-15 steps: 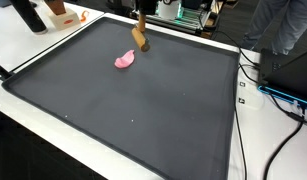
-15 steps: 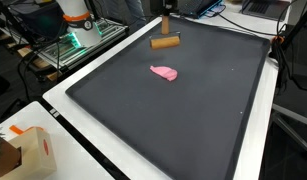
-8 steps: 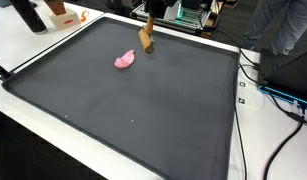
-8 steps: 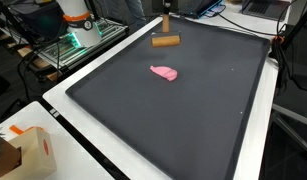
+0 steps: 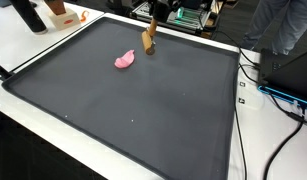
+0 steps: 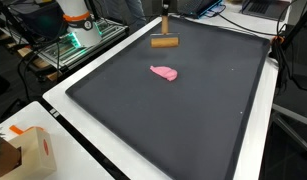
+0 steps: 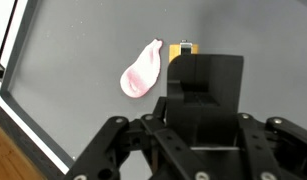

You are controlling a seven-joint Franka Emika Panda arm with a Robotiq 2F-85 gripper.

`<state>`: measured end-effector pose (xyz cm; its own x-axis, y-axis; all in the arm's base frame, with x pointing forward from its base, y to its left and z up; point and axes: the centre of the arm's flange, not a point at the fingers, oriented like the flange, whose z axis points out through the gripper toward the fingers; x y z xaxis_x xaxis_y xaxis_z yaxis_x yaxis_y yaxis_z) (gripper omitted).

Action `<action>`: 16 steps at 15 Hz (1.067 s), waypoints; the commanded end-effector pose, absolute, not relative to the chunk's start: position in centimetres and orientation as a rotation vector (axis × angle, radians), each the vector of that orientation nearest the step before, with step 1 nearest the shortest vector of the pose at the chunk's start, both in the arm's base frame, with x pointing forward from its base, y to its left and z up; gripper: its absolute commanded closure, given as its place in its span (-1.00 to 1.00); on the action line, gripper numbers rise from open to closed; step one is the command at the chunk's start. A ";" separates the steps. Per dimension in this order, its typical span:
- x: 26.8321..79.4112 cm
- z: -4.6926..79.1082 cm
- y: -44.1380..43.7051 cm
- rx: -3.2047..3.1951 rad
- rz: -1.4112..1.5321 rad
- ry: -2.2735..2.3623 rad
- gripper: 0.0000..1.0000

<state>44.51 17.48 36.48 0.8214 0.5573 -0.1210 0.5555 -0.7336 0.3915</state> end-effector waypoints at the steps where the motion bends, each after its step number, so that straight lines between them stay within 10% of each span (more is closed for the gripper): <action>1: 44.0 35.7 17.8 2.577 -0.012 0.784 0.51; 16: 46.6 36.0 15.8 2.715 -0.124 0.806 0.51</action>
<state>45.53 16.69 34.88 0.8390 0.5237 -0.1475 0.5418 -0.7797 0.3139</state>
